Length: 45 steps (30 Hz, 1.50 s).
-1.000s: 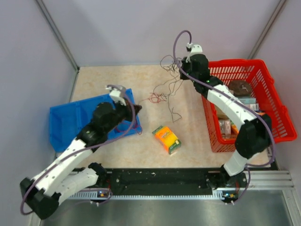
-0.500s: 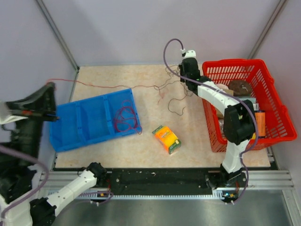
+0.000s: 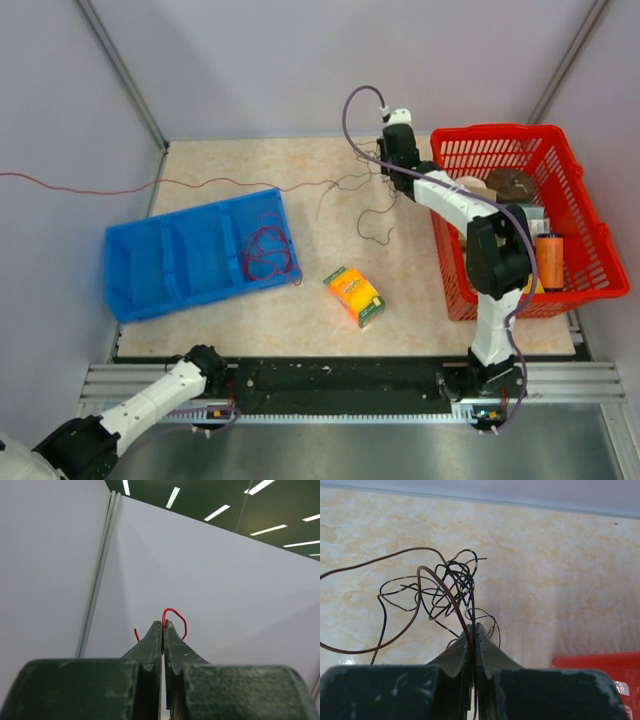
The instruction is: Untangle the cables
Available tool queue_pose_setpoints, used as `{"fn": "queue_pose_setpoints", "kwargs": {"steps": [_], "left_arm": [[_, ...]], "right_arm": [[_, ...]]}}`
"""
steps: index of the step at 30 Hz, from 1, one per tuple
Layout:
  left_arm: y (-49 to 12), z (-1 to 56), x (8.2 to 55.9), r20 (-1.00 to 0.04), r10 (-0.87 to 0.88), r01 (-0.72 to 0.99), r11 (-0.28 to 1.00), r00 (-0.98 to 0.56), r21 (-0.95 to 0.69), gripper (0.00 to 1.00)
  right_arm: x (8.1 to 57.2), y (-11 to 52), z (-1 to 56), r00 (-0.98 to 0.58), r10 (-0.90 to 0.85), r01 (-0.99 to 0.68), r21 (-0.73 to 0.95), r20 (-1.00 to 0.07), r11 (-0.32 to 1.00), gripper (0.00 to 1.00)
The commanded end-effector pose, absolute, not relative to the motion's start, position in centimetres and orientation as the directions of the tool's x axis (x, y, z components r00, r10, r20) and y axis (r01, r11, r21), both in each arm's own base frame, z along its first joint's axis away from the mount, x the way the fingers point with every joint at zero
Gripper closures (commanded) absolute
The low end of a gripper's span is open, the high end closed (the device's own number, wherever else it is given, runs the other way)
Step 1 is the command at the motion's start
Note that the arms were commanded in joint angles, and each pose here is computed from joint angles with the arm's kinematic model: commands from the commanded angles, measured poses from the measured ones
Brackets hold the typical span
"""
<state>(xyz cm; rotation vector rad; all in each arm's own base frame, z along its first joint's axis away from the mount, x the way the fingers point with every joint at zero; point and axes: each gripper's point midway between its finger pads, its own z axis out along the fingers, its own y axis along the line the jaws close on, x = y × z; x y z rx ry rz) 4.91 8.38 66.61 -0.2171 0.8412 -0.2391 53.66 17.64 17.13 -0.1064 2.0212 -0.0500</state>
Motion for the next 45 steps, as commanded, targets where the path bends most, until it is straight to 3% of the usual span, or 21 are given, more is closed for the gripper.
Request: {"fn": "queue_pose_setpoints", "kwargs": {"steps": [1,5,7,8,13,16,21,25,27,35,43,45], "left_arm": [[8.2,66.9,6.8,-0.741,-0.257,0.056,0.957,0.621,-0.284,1.00],[10.2,67.9,4.4,-0.676,-0.310,0.079,0.933,0.668,-0.350,1.00],[9.2,67.3,5.5,-0.701,-0.338,0.101,0.929,0.627,-0.357,1.00],[8.3,66.7,6.4,-0.723,-0.350,0.112,0.927,0.596,-0.357,1.00],[2.4,63.9,10.9,-0.775,-0.427,0.233,0.904,0.466,-0.357,1.00],[0.1,63.5,12.7,-0.784,-0.445,0.277,0.893,0.432,-0.354,1.00],[-1.2,64.1,13.4,-0.787,-0.448,0.310,0.888,0.424,-0.338,1.00],[-0.6,64.5,12.7,-0.775,-0.459,0.313,0.884,0.435,-0.348,1.00],[-0.4,64.6,12.5,-0.769,-0.465,0.315,0.881,0.437,-0.354,1.00],[0.3,65.3,11.6,-0.759,-0.462,0.314,0.883,0.459,-0.348,1.00],[0.9,65.7,11.1,-0.756,-0.450,0.304,0.890,0.474,-0.339,1.00],[1.0,65.7,11.0,-0.754,-0.453,0.305,0.889,0.476,-0.341,1.00]], "right_arm": [[55.6,16.7,17.5,-0.406,-0.093,-0.008,-0.098,-0.909,0.995,1.00],[56.4,16.1,15.8,-0.436,-0.103,0.028,-0.128,-0.894,0.991,1.00],[56.4,17.3,15.0,-0.480,-0.122,-0.035,-0.120,-0.869,0.992,0.94],[56.2,18.0,14.9,-0.505,-0.132,-0.080,-0.106,-0.853,0.991,0.88],[51.2,22.7,16.5,-0.606,-0.194,-0.377,0.063,-0.772,0.924,0.40],[46.8,24.3,18.0,-0.586,-0.257,-0.519,0.112,-0.768,0.848,0.28],[39.0,29.4,21.6,-0.333,-0.338,-0.842,0.116,-0.880,0.527,0.16],[33.7,36.2,22.6,-0.153,-0.350,-0.961,0.055,-0.924,0.273,0.15],[32.0,38.9,22.9,-0.103,-0.352,-0.977,0.028,-0.930,0.212,0.15],[24.4,43.8,23.6,-0.060,-0.291,-0.991,0.093,-0.955,-0.098,0.15],[25.7,48.6,21.5,-0.007,-0.277,-1.000,-0.002,-0.961,0.031,0.21],[27.3,49.5,21.1,0.006,-0.270,-0.986,-0.051,-0.963,0.160,0.28]]}}
